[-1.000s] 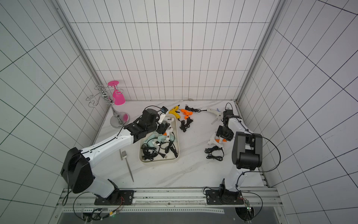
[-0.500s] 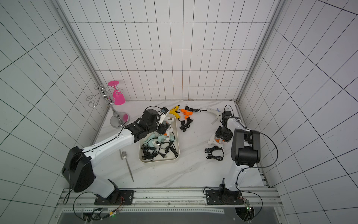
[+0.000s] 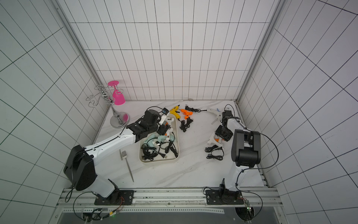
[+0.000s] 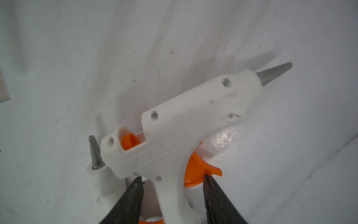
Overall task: Put the hot melt glue gun into the storage box
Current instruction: Pick up the hot melt adhesive gun from the center of the board, then place the hot melt adhesive gun in the storage box.
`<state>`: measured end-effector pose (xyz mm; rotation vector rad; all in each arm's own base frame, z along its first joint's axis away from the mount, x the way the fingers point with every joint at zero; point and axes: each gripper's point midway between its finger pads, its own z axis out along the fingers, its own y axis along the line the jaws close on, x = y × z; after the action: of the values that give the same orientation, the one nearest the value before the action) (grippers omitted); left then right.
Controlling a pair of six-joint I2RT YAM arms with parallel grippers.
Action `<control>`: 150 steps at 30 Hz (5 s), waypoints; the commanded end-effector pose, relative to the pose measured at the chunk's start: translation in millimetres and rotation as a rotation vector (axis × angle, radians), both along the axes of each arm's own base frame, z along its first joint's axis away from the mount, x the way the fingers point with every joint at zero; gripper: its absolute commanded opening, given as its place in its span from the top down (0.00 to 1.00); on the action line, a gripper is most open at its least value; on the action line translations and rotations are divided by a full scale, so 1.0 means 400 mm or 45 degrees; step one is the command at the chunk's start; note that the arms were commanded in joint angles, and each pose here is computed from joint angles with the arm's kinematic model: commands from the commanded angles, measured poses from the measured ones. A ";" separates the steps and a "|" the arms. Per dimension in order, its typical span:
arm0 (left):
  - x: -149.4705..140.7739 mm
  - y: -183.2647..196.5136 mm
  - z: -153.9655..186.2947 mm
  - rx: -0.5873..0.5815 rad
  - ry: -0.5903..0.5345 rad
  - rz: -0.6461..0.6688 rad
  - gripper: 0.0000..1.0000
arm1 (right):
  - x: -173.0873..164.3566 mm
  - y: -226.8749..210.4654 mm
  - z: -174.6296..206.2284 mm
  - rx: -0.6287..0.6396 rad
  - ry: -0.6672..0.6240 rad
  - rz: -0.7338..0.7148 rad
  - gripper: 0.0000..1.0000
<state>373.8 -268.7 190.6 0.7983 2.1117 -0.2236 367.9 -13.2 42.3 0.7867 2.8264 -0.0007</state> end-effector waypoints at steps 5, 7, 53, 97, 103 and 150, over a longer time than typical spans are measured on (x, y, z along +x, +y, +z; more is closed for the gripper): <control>0.016 0.002 -0.004 0.010 -0.006 0.006 0.25 | -0.053 -0.003 0.107 -0.098 -0.025 0.031 0.44; 0.016 0.001 -0.005 0.009 -0.006 0.005 0.25 | -0.062 0.006 0.103 -0.077 -0.030 0.003 0.44; 0.013 0.009 0.029 -0.019 -0.009 -0.006 0.25 | -0.015 0.030 -0.009 -0.045 -0.050 0.073 0.88; -0.062 -0.334 0.082 -0.525 -0.147 -0.794 0.18 | -0.169 0.510 0.561 1.291 -0.458 0.963 0.97; -0.059 -0.360 0.135 -0.584 -0.273 -0.819 0.17 | -0.223 0.598 0.653 1.570 -0.457 1.119 0.96; -0.039 0.206 0.045 0.771 -0.257 -0.224 0.86 | -0.029 0.318 0.448 1.124 -0.681 0.484 0.42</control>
<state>356.1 -230.4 238.4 1.2362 1.8112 0.1424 350.9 122.0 255.8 0.1559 2.2652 1.4081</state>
